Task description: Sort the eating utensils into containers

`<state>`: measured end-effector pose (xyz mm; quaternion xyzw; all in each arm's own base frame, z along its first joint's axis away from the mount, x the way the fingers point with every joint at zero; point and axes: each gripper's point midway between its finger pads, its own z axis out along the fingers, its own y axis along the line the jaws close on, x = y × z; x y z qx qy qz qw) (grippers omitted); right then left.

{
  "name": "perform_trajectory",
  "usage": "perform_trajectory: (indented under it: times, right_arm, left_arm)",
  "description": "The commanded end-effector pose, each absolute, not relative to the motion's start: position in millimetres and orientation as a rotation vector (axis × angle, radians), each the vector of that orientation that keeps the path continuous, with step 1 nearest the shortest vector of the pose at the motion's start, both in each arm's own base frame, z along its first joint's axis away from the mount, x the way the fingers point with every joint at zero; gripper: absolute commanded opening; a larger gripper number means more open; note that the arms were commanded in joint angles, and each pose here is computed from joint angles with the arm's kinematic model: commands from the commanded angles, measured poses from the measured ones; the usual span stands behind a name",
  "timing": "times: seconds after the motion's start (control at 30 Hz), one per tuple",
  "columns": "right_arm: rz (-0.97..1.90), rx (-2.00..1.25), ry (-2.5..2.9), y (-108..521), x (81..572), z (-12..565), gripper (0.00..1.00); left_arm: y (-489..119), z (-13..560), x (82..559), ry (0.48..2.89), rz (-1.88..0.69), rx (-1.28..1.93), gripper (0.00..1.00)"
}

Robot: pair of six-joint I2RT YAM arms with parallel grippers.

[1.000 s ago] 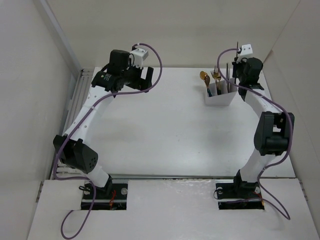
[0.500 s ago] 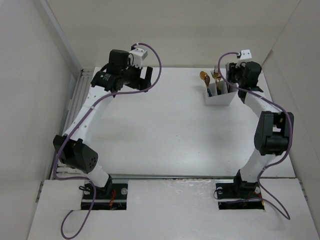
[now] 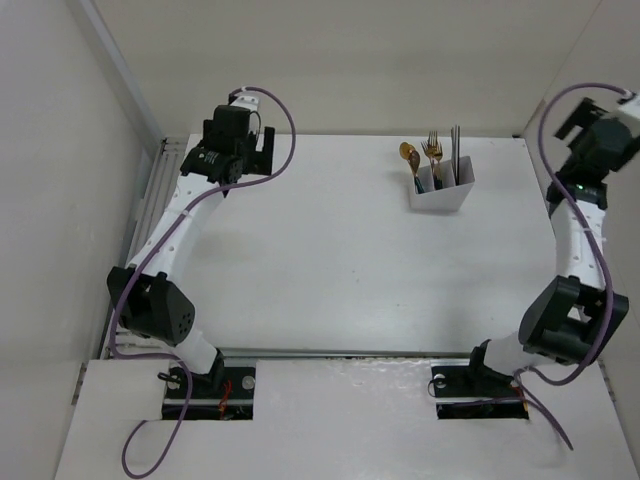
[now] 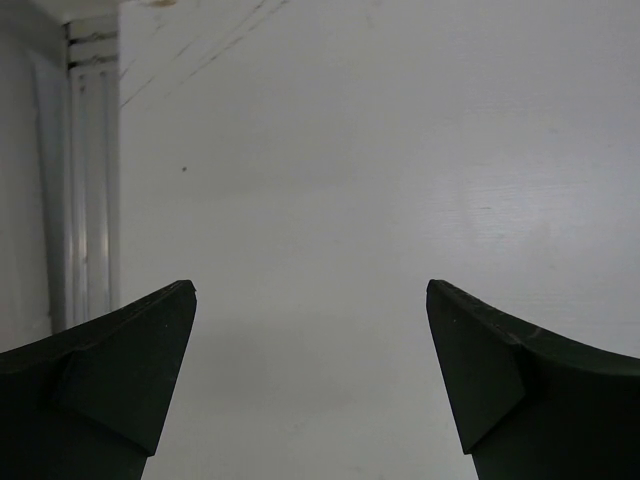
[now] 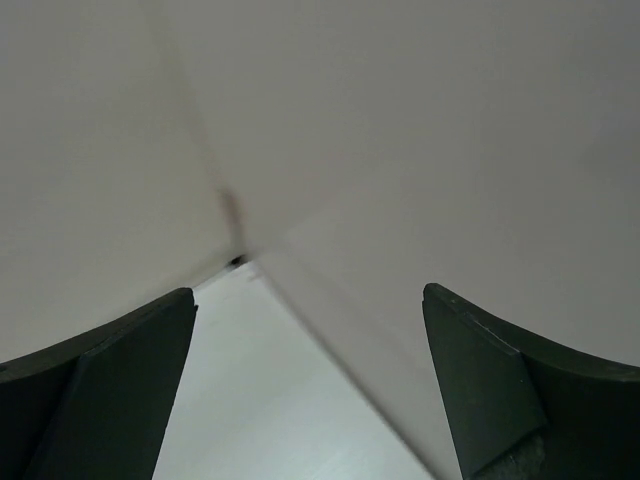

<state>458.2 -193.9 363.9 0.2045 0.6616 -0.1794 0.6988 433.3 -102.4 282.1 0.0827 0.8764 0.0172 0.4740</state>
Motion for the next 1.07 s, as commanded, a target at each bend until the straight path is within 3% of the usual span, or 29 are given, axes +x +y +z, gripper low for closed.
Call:
perform_trajectory:
  times: [0.0, 0.17, 1.03]
  right_arm:
    - [-0.612, 0.828, 1.346, -265, 388, 370, 1.0]
    - [-0.747, 0.895, 1.323, -278, 351, 367, 1.0]
    - [-0.525, 0.983, 1.195, -261, 350, 378, 1.0]
  left_arm:
    - [-45, 300, 433, 2.056, 0.262, -0.083, 1.0]
    - [-37, 293, 431, 2.062, 0.28, -0.121, 1.0]
    - [-43, 288, 431, 2.077, 0.24, -0.107, 1.0]
